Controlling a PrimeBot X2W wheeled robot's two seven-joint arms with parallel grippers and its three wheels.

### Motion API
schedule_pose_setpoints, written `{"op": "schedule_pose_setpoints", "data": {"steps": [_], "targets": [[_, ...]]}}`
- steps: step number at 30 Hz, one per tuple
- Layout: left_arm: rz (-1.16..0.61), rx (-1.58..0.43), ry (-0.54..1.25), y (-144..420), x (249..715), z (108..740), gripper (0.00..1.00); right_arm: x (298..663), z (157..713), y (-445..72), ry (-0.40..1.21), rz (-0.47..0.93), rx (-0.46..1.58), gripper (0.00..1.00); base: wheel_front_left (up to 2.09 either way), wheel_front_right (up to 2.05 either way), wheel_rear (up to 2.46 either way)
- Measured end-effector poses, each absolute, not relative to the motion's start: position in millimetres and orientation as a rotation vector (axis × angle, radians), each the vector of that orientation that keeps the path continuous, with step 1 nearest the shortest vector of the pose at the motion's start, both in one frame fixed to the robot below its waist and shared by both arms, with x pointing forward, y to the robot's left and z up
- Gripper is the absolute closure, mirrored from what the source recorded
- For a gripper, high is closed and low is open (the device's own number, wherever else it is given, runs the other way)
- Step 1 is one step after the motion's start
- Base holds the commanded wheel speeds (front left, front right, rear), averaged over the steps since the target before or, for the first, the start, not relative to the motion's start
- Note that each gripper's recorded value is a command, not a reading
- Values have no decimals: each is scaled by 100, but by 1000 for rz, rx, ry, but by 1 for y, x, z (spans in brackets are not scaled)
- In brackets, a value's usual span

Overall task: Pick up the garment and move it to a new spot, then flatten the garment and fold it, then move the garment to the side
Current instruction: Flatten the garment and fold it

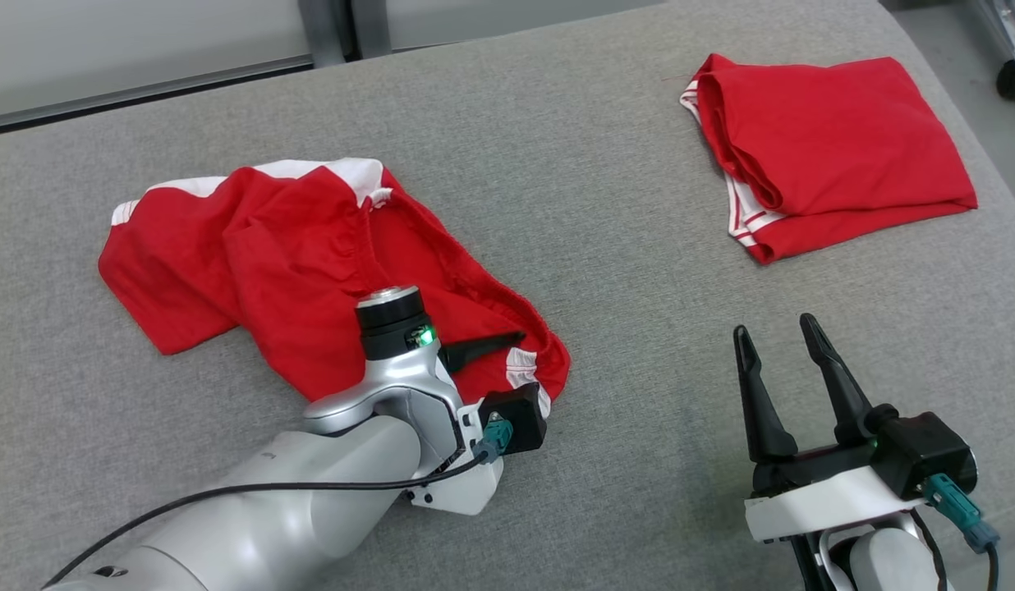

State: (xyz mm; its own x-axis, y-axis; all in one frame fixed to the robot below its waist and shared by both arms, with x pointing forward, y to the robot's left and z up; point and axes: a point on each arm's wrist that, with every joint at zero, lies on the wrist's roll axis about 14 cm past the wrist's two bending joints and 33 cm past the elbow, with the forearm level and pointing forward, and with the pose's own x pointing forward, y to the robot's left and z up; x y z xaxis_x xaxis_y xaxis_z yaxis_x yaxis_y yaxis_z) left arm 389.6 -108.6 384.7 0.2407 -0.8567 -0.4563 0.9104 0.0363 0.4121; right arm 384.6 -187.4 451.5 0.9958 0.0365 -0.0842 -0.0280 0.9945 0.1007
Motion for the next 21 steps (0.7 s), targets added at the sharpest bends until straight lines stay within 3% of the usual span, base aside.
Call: {"op": "schedule_pose_setpoints", "data": {"steps": [7,10,14,19,21], "targets": [[-1356,751,127,-107,384,389,100,375,456,-199,76,-6,97,0,0,0,0],[-1349,668,127,-110,384,407,100,374,459,-199,66,-5,100,0,0,0,0],[-1292,429,86,-125,404,470,100,373,466,-196,44,1,111,0,0,0,0],[-1184,321,-127,-126,449,582,100,371,476,-194,15,7,121,0,0,0,0],[-1168,288,-147,-124,452,600,100,370,477,-194,10,7,126,0,0,0,0]]}}
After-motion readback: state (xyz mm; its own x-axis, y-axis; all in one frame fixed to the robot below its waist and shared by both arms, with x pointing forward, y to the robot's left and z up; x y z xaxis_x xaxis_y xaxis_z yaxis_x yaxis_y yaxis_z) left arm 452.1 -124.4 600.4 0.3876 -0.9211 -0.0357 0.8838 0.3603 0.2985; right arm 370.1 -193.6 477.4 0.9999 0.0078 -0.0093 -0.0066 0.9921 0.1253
